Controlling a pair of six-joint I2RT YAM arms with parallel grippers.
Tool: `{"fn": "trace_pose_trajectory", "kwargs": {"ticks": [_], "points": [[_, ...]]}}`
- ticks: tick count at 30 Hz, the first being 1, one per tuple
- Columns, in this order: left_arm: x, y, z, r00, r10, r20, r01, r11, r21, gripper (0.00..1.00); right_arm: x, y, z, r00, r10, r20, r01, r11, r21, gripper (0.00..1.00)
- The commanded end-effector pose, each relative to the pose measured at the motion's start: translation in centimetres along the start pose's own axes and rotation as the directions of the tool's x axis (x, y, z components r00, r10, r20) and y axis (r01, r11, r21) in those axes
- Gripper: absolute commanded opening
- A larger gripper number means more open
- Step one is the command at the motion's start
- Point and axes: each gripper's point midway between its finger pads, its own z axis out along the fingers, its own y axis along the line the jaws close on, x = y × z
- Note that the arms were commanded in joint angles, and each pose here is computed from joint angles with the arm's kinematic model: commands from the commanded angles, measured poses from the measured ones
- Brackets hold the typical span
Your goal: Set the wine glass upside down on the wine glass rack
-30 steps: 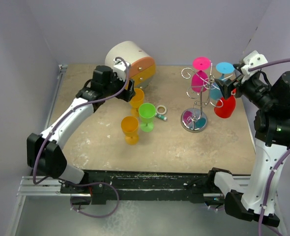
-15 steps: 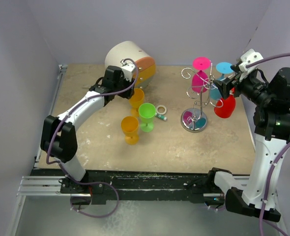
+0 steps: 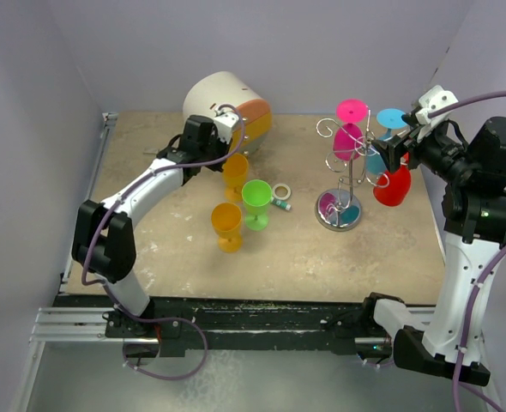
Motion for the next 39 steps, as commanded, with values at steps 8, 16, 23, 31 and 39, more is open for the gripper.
{"fn": "trace_pose_trajectory", "kwargs": {"ticks": [8, 16, 23, 31, 39], "points": [[-5.7, 4.7, -10.5, 0.958, 0.271, 0.093, -0.238, 0.934, -0.266, 0.00, -1.5, 0.0, -0.9, 0.999, -0.040, 0.034, 0.039, 0.999, 0.023, 0.79], [-8.3, 4.6, -18.9, 0.915, 0.346, 0.205, -0.265, 0.902, -0.340, 0.00, -1.9, 0.4, -1.1, 0.998, -0.028, 0.048, 0.027, 1.000, 0.013, 0.81], [-13.1, 1.8, -26.9, 0.843, 0.356, 0.402, -0.257, 0.925, -0.280, 0.00, -4.0, 2.4, 0.2, 0.977, 0.140, 0.159, -0.118, 0.983, -0.143, 0.79], [-18.4, -3.2, -33.0, 0.771, 0.212, 0.601, -0.232, 0.972, -0.045, 0.00, -7.8, 4.7, 1.5, 0.929, 0.296, 0.223, -0.224, 0.928, -0.298, 0.75], [-21.5, -7.1, -35.3, 0.704, 0.083, 0.705, -0.271, 0.949, 0.158, 0.00, -8.6, 7.1, 6.1, 0.888, 0.433, 0.156, -0.338, 0.843, -0.418, 0.69]]}}
